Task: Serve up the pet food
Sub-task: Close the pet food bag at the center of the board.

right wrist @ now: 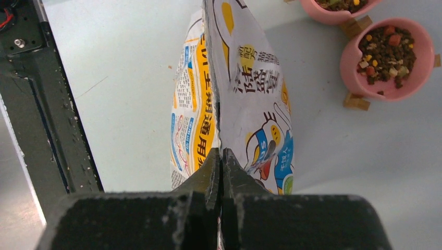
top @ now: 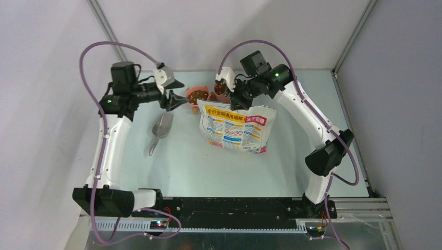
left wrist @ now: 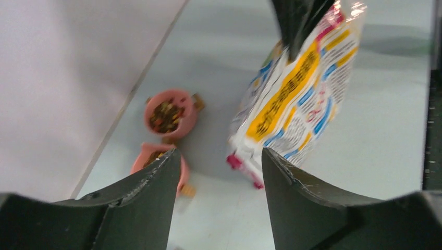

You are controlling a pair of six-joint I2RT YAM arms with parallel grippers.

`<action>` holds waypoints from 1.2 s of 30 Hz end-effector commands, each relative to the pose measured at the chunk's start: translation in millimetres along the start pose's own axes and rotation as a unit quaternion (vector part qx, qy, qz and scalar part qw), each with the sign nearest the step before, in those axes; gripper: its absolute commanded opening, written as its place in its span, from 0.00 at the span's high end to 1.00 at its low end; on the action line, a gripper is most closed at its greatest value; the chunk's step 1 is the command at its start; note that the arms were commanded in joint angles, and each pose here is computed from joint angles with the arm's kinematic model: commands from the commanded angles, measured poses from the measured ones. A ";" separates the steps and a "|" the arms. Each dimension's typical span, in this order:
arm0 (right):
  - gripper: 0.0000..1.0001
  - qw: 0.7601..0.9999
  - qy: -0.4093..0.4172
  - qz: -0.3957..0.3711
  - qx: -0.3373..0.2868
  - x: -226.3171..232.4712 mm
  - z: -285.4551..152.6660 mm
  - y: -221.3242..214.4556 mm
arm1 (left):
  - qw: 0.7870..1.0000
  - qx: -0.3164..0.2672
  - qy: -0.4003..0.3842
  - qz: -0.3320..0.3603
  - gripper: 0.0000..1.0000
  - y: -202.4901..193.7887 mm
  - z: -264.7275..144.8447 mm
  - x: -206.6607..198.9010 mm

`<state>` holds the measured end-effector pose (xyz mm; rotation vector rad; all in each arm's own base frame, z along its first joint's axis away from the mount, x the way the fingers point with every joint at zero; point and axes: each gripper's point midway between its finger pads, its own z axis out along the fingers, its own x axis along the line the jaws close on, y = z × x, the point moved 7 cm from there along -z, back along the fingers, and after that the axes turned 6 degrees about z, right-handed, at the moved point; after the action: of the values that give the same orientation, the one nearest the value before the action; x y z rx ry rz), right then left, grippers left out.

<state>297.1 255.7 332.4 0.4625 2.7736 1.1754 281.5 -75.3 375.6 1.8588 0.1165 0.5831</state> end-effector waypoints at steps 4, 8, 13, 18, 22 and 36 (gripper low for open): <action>1.00 0.991 0.040 -0.051 -0.114 21.0 -13.0 48.3 | 0.995 -0.053 -0.084 0.014 0.32 4.9 47.8 -21.4; 1.00 0.986 0.067 -0.063 -0.140 27.1 -15.8 56.1 | 0.989 -0.079 -0.118 0.032 0.30 5.5 68.3 -26.6; 1.00 0.983 0.079 -0.068 -0.150 30.0 -17.2 58.4 | 0.980 -0.117 -0.152 0.046 0.30 6.1 100.7 -25.8; 1.00 0.985 0.075 -0.062 -0.146 27.8 -15.2 56.0 | 0.973 -0.112 -0.199 0.026 0.31 1.0 127.4 -36.6; 1.00 0.985 0.069 -0.056 -0.151 24.0 -15.2 54.8 | 0.964 -0.087 -0.251 0.019 0.33 -10.2 135.4 -52.8; 1.00 0.992 0.051 -0.024 -0.117 12.1 -27.5 22.2 | 0.973 -0.010 -0.217 0.072 1.00 -32.7 140.9 -36.9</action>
<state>295.0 264.5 327.3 0.4503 2.7906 1.3723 310.1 -209.4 296.2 1.8720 -0.3135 0.1418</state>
